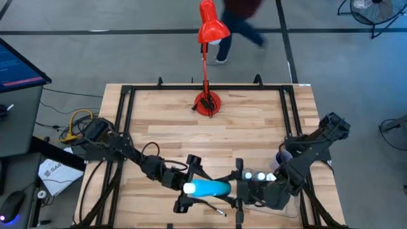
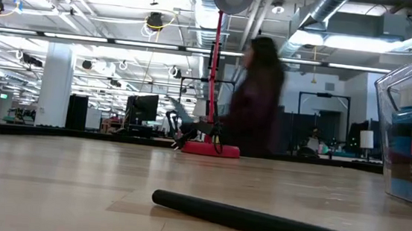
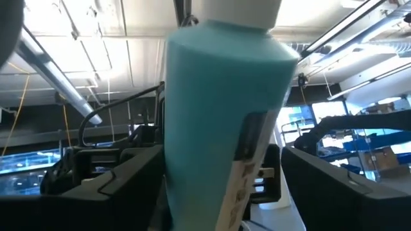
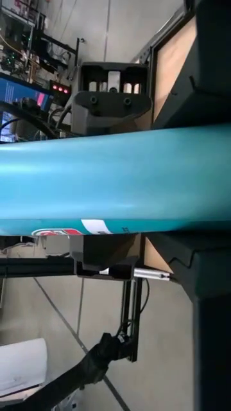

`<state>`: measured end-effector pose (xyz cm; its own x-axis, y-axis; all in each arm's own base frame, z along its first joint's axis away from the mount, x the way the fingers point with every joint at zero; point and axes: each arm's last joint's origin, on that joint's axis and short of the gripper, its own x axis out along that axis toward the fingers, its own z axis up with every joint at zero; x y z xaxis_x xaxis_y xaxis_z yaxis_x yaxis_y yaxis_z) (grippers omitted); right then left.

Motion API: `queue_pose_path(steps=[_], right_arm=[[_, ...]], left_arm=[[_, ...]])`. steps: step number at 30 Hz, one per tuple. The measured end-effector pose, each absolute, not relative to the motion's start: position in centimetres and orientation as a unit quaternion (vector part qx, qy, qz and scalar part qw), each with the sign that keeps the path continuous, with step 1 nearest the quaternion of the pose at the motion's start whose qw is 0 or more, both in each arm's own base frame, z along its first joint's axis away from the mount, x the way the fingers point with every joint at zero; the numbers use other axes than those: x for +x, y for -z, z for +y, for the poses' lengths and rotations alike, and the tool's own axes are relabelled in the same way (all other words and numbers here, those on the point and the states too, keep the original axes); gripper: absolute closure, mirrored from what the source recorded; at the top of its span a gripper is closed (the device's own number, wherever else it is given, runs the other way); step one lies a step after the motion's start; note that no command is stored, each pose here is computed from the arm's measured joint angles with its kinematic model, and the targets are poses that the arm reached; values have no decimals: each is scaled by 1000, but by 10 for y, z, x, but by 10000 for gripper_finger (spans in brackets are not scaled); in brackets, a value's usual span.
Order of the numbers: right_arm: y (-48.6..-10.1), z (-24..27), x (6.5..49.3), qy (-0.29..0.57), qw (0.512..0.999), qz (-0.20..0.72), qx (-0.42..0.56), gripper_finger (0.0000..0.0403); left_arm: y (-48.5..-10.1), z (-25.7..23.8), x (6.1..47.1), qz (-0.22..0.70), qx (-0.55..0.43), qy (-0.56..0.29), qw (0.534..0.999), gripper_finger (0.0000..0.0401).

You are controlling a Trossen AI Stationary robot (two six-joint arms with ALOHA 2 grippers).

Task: Pick & Place Paint Supplies
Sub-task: Put the light blue paint bottle into the transparent bin

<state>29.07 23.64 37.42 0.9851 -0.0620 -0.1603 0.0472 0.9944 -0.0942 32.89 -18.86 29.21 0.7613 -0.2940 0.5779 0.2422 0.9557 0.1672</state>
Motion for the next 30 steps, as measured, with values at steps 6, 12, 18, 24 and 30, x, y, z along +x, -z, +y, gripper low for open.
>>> queue_pose_path(steps=[6, 12, 18, 24, 30], right_arm=[[-375, 234, 293, 28, 995, 81, -49, 223], [-372, 232, 300, 35, 995, 78, -49, 226], [-370, 231, 302, 35, 995, 81, -50, 217], [-367, 240, 289, 25, 993, 100, -61, 183], [-382, 241, 265, 16, 995, 102, -16, 148]], left_arm=[[-292, -187, 330, -315, 35, 148, 937, 135], [-298, -185, 332, -328, 38, 147, 933, 196], [-297, -186, 333, -322, 41, 152, 933, 259], [-293, -188, 336, -285, 43, 144, 947, 281], [-298, -187, 332, -206, 61, 150, 965, 281]])
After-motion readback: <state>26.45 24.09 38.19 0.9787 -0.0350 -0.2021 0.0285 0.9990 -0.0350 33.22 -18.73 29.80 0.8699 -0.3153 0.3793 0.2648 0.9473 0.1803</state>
